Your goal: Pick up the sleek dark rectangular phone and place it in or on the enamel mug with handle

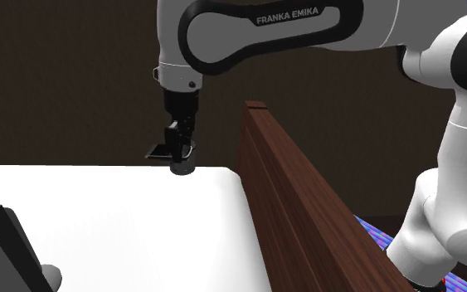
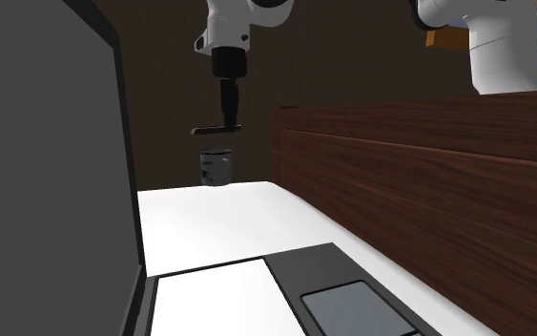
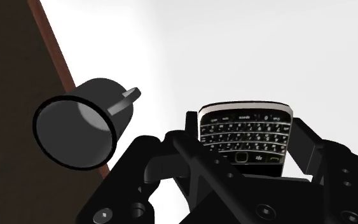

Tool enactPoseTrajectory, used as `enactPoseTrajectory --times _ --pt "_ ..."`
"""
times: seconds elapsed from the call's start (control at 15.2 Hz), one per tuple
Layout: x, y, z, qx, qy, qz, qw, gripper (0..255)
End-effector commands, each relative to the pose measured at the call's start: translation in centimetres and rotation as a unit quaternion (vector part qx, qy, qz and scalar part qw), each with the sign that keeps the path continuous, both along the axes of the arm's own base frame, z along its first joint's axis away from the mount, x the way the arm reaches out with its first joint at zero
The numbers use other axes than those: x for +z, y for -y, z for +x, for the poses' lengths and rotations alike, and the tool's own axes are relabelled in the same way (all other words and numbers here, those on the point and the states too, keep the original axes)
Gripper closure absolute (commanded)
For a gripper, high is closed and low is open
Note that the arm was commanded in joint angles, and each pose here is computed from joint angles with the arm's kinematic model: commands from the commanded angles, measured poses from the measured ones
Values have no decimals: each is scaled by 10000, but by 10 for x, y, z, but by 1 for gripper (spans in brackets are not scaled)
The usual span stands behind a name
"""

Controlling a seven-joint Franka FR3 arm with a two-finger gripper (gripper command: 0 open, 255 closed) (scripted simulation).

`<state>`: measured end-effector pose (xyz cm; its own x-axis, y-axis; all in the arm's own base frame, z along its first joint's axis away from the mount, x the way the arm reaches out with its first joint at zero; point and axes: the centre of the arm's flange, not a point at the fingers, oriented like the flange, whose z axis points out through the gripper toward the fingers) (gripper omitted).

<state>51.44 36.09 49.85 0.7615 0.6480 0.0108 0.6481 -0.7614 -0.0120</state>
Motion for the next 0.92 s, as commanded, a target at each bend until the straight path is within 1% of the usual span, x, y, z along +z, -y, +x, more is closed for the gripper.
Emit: enactPoseTrajectory --times 0.0,0.73,0.86 --pt "5 9 10 0 -1 -1 10000 255" --pt "12 113 117 0 -1 -1 10000 255" --pt "1 113 117 0 -1 -1 10000 255"
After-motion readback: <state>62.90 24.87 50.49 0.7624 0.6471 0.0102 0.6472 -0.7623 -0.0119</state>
